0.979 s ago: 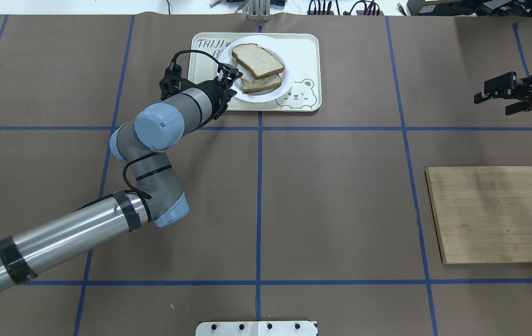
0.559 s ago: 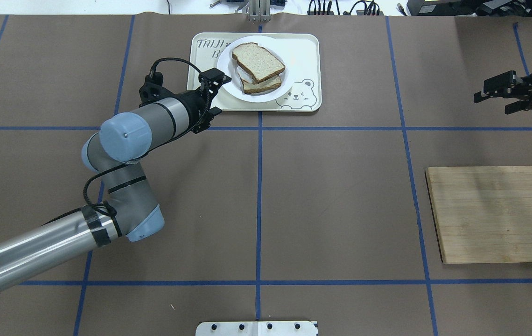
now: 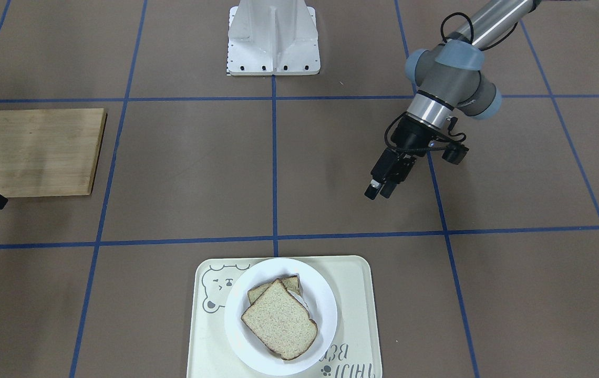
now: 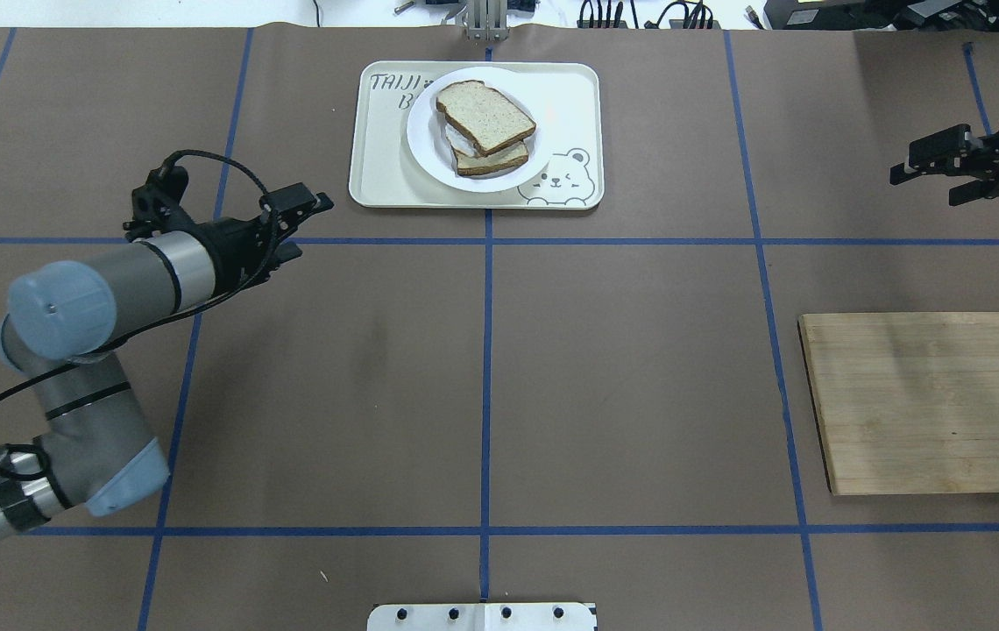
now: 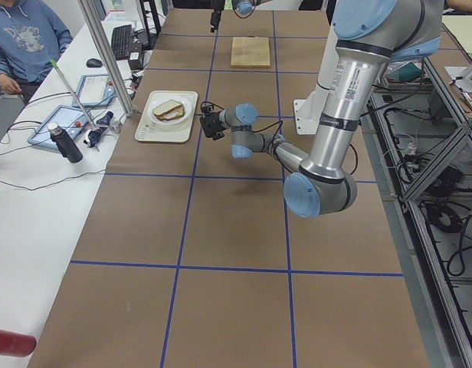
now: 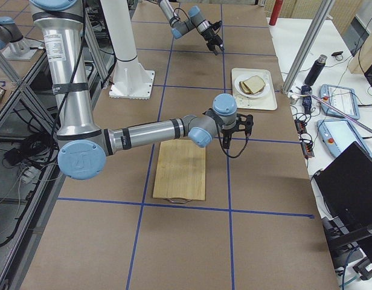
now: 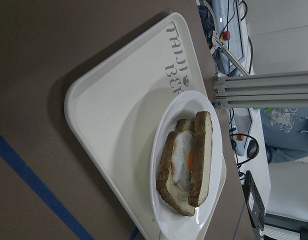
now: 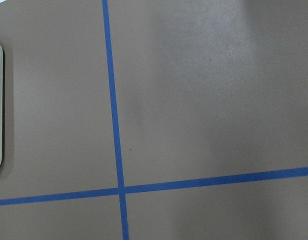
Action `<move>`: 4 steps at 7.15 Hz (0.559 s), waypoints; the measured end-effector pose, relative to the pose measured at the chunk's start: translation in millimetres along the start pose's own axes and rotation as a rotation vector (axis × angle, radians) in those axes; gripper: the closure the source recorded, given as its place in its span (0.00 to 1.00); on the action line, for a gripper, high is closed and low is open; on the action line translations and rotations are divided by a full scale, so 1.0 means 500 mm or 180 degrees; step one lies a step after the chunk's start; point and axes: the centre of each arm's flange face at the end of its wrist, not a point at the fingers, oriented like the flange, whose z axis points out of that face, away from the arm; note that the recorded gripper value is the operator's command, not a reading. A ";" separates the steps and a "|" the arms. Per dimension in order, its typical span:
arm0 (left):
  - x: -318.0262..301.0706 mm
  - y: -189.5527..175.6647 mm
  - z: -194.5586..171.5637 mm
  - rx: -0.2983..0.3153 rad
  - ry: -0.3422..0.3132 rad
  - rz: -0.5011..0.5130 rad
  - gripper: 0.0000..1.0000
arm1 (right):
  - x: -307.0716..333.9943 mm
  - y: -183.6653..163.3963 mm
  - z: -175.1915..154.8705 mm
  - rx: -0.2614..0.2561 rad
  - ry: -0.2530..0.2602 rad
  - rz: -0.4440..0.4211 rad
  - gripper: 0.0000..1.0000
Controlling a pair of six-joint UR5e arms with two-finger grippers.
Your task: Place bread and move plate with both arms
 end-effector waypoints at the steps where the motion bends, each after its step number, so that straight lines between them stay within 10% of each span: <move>1: -0.041 -0.054 -0.031 0.0044 -0.0278 0.0589 0.03 | 0.010 -0.003 -0.006 0.0055 0.0038 -0.0124 0.00; 4: -0.132 -0.295 -0.136 -0.0158 -0.1117 0.2072 0.03 | 0.049 -0.022 -0.030 0.0135 0.0143 -0.0417 0.00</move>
